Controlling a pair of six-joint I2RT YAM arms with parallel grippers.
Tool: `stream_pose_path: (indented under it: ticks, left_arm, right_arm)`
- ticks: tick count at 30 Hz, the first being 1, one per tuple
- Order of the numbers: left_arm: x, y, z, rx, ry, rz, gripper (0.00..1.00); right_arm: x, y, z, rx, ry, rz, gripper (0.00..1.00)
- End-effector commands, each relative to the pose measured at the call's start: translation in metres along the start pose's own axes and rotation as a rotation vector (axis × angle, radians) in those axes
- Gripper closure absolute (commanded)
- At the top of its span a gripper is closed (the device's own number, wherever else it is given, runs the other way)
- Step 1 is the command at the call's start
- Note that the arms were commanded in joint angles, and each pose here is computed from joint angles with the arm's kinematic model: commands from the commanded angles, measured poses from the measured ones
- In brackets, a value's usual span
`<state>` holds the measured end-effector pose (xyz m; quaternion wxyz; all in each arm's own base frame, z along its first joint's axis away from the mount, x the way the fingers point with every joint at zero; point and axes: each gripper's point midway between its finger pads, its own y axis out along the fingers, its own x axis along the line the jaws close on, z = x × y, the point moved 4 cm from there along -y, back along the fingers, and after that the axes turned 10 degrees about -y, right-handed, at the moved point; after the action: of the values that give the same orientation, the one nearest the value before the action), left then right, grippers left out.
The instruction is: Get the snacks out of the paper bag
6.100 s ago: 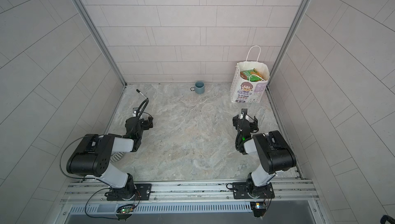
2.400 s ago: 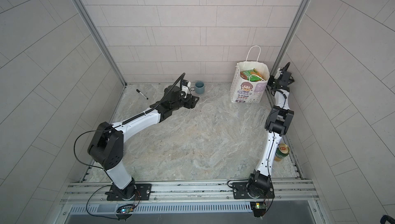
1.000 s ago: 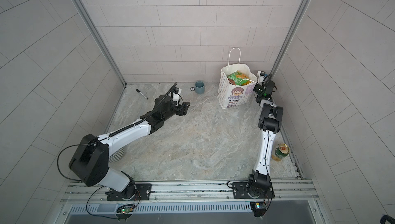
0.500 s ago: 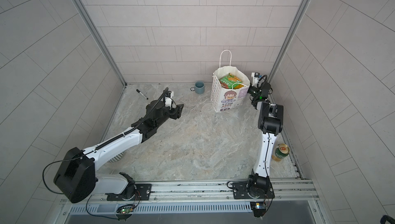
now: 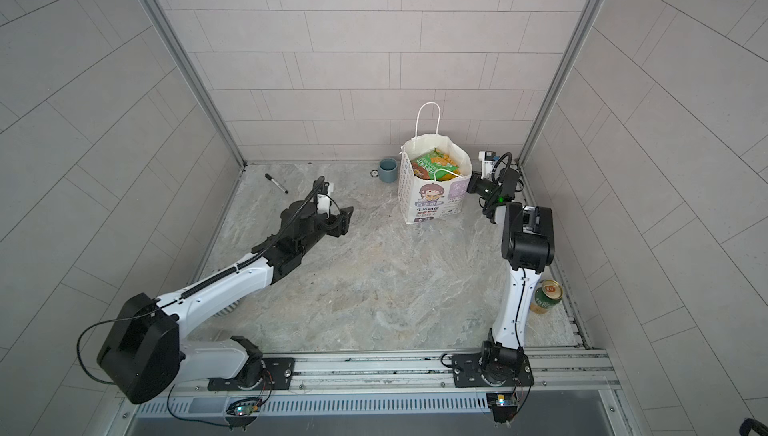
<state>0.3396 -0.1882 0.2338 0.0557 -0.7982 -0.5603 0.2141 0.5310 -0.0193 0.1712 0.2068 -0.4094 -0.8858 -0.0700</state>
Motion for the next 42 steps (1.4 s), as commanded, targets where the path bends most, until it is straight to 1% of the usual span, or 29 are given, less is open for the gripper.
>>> stream_pose_path:
  ticks: [1, 5, 7, 11, 12, 14, 16, 19, 21, 23, 24, 27, 28, 30, 31, 32, 33, 34, 35, 36, 37, 38, 39, 40, 41, 42]
  left_arm:
    - [0.006, -0.007, -0.004, -0.032, 0.01, -0.031, 0.24]
    - [0.008, -0.009, -0.007, -0.055, 0.004, -0.042, 0.23]
    - [0.01, -0.01, -0.009, -0.064, 0.006, -0.053, 0.22]
    - [0.016, -0.014, -0.022, -0.097, -0.006, -0.071, 0.21]
    - [0.017, -0.014, -0.027, -0.101, -0.01, -0.071, 0.21]
    - [0.023, -0.016, -0.041, -0.119, -0.032, -0.073, 0.21]
    - [0.03, -0.018, -0.055, -0.136, -0.063, -0.067, 0.21]
    - [0.036, -0.023, -0.073, -0.17, -0.083, -0.069, 0.21]
    - [0.039, -0.026, -0.077, -0.184, -0.091, -0.072, 0.21]
    - [0.041, -0.026, -0.077, -0.186, -0.094, -0.071, 0.21]
    - [0.041, -0.026, -0.076, -0.184, -0.092, -0.073, 0.21]
    - [0.046, -0.03, -0.072, -0.181, -0.108, -0.095, 0.21]
    - [0.048, -0.034, -0.072, -0.196, -0.128, -0.105, 0.22]
    - [0.05, -0.042, -0.075, -0.234, -0.172, -0.115, 0.22]
    - [0.051, -0.048, -0.078, -0.253, -0.19, -0.117, 0.21]
    - [0.052, -0.053, -0.081, -0.272, -0.205, -0.126, 0.11]
    - [0.053, -0.058, -0.084, -0.284, -0.218, -0.134, 0.01]
    - [0.054, -0.062, -0.087, -0.301, -0.232, -0.144, 0.0]
    - [0.054, -0.066, -0.09, -0.314, -0.242, -0.146, 0.0]
    - [0.054, -0.069, -0.093, -0.316, -0.247, -0.149, 0.0]
    - [0.053, -0.073, -0.097, -0.31, -0.258, -0.15, 0.0]
    - [0.052, -0.076, -0.1, -0.295, -0.269, -0.154, 0.0]
    - [0.05, -0.079, -0.102, -0.284, -0.274, -0.146, 0.0]
    - [0.046, -0.082, -0.105, -0.275, -0.273, -0.125, 0.02]
    - [0.042, -0.086, -0.107, -0.265, -0.27, -0.106, 0.04]
    - [0.04, -0.088, -0.108, -0.25, -0.271, -0.096, 0.05]
  right_arm:
    - [0.033, 0.007, 0.001, 0.043, -0.074, -0.046, 0.52]
    - [0.05, 0.014, 0.03, 0.176, -0.103, 0.024, 0.52]
    - [0.062, 0.02, 0.04, 0.208, -0.118, 0.039, 0.51]
    - [0.092, 0.033, 0.05, 0.217, -0.074, 0.04, 0.51]
    - [0.101, 0.036, 0.055, 0.224, -0.075, 0.035, 0.51]
    - [0.121, 0.04, 0.07, 0.25, -0.089, 0.079, 0.51]
    - [0.14, 0.043, 0.084, 0.268, -0.097, 0.091, 0.51]
    - [0.164, 0.041, 0.1, 0.279, -0.057, 0.112, 0.51]
    - [0.184, 0.038, 0.106, 0.266, -0.043, 0.097, 0.51]
    - [0.199, 0.032, 0.109, 0.274, -0.049, 0.123, 0.5]
    - [0.202, 0.029, 0.108, 0.273, -0.06, 0.14, 0.48]
    - [0.189, 0.014, 0.09, 0.277, -0.073, 0.289, 0.43]
    - [0.185, 0.008, 0.08, 0.268, -0.094, 0.343, 0.4]
    - [0.174, -0.006, 0.058, 0.271, -0.122, 0.496, 0.32]
    - [0.171, -0.012, 0.045, 0.262, -0.138, 0.551, 0.24]
    - [0.165, -0.021, 0.032, 0.222, -0.078, 0.614, 0.02]
    - [0.154, -0.029, 0.025, 0.17, 0.041, 0.667, 0.01]
    - [0.142, -0.036, 0.018, 0.115, 0.204, 0.645, 0.01]
    - [0.14, -0.032, 0.005, 0.053, 0.276, 0.482, 0.01]
    - [0.142, -0.027, -0.008, -0.002, 0.3, 0.359, 0.02]
    - [0.142, -0.025, -0.017, -0.007, 0.318, 0.316, 0.05]
    - [0.147, -0.025, -0.024, 0.021, 0.278, 0.315, 0.09]
    - [0.154, -0.025, -0.03, 0.049, 0.201, 0.337, 0.15]
    - [0.167, -0.025, -0.037, 0.084, 0.097, 0.375, 0.25]
    - [0.183, -0.025, -0.046, 0.115, -0.022, 0.396, 0.32]
    - [0.197, -0.023, -0.05, 0.148, -0.11, 0.389, 0.35]
